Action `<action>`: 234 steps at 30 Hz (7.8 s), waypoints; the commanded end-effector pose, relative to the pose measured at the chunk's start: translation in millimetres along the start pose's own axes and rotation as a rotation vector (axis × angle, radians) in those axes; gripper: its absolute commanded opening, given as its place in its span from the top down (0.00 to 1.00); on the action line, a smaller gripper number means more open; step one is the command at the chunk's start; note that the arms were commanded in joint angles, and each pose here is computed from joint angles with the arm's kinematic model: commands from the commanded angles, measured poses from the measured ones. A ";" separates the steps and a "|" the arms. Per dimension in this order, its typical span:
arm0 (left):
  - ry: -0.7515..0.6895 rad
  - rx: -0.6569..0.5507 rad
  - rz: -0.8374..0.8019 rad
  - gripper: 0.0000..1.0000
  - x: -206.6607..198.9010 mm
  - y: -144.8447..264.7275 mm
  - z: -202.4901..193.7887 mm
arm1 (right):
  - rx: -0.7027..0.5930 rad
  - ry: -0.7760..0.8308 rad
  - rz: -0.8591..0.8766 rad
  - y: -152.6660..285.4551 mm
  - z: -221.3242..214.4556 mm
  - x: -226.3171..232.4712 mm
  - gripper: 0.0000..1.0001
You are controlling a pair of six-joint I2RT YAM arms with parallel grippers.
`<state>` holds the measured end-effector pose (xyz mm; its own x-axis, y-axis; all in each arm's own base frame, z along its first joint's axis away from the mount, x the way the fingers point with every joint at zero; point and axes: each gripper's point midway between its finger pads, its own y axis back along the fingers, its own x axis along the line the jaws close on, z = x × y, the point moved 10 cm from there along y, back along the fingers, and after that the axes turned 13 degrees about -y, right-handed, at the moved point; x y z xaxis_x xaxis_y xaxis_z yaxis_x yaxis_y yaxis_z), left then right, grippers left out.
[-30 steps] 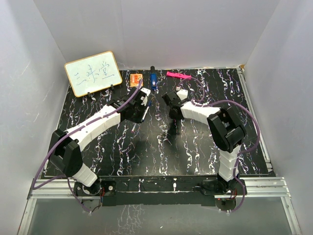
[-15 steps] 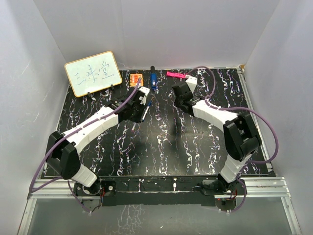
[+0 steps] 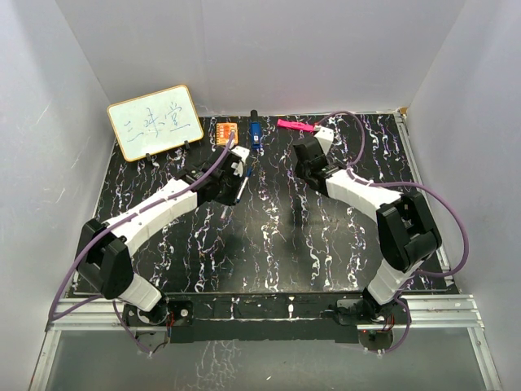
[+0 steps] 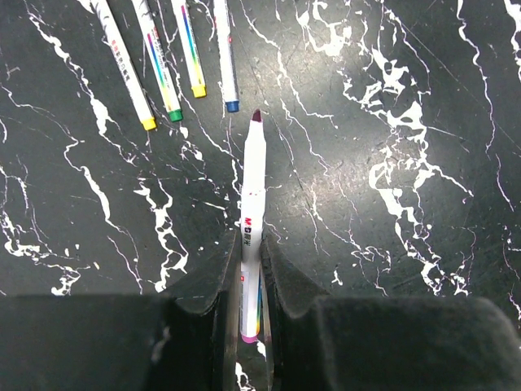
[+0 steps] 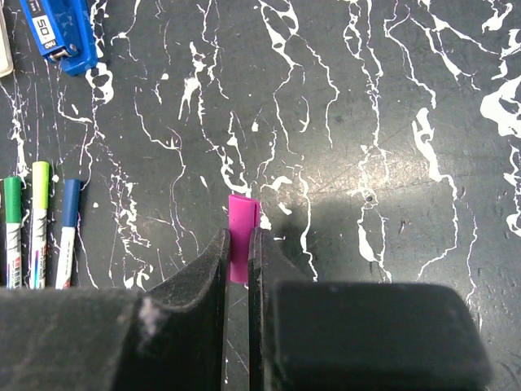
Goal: Insert the pens into the pen caps
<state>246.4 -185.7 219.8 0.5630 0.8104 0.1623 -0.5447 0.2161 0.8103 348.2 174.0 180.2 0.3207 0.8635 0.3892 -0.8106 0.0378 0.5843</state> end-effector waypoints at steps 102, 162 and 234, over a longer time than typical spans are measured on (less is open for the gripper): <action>0.179 -1.014 -0.683 1.00 -67.8 13.5 49.3 | -0.308 -0.010 1.210 145.8 31.9 9.0 1.00; 0.161 -1.486 -0.450 1.00 -9.2 96.3 108.3 | -0.101 0.274 0.914 112.6 -36.8 17.5 1.00; 0.183 -0.223 -0.117 1.00 -0.9 -138.3 49.7 | -0.516 0.052 0.499 135.8 30.2 21.9 0.10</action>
<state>343.9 -242.1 127.9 0.5144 0.8551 -0.0652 -0.6229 0.4248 0.6570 262.8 188.8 282.0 -0.1800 0.8753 0.4488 -0.9825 -0.1823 -0.0386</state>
